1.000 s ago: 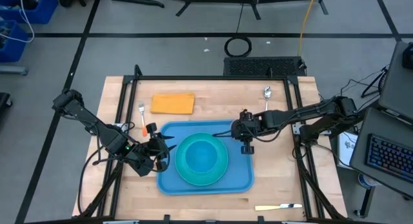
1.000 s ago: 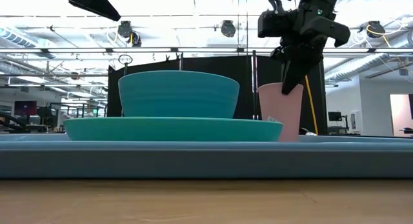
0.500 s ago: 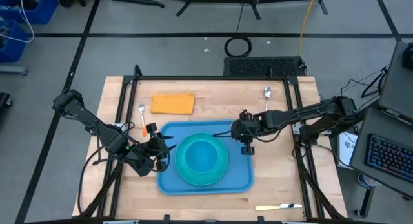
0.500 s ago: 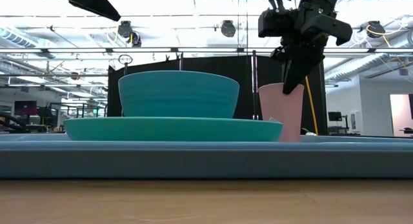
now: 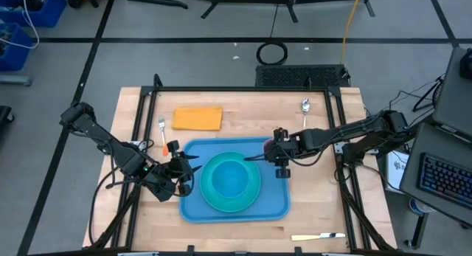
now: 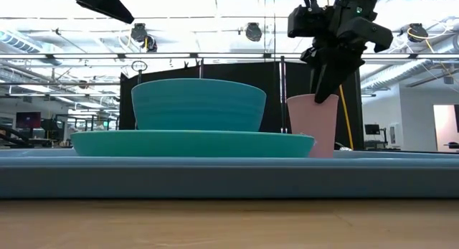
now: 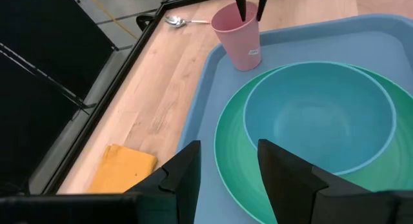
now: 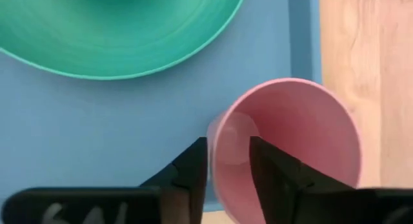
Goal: Set up tray
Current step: Adjust the light blue plate
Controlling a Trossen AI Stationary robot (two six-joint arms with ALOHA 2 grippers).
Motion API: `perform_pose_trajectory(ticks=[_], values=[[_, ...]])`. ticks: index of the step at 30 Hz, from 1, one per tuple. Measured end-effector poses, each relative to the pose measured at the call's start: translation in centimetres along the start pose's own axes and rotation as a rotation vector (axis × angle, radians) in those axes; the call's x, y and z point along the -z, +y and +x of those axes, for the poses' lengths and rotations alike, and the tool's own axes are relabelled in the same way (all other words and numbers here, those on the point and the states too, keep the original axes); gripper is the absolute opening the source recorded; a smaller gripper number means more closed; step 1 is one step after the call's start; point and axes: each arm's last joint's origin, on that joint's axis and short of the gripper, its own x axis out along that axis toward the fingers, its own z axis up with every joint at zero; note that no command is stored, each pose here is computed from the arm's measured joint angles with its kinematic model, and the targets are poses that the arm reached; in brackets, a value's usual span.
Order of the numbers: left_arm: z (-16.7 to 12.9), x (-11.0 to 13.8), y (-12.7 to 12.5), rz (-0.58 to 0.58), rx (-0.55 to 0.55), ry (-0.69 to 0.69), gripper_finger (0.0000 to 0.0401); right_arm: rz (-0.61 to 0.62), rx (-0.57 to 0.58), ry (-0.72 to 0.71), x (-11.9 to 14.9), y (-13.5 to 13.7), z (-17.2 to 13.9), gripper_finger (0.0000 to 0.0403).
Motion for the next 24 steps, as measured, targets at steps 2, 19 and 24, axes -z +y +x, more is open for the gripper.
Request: perform_pose_trajectory(ticks=[2, 19, 24], values=[[0.0, 0.0, 0.0, 0.0, 0.0, 0.0, 0.0159, -0.001, -0.001, 0.0, 0.0, 0.0, 0.0, 0.0121], [0.0, 0.0, 0.0, 0.0, 0.0, 0.0, 0.0159, -0.019, -0.003, -0.049, -0.2, -0.1, -0.8, 0.0137], [0.0, 0.0, 0.0, 0.001, 0.0, 0.0, 0.0159, -0.009, -0.007, -0.119, -0.1, -0.4, -2.6, 0.0137]])
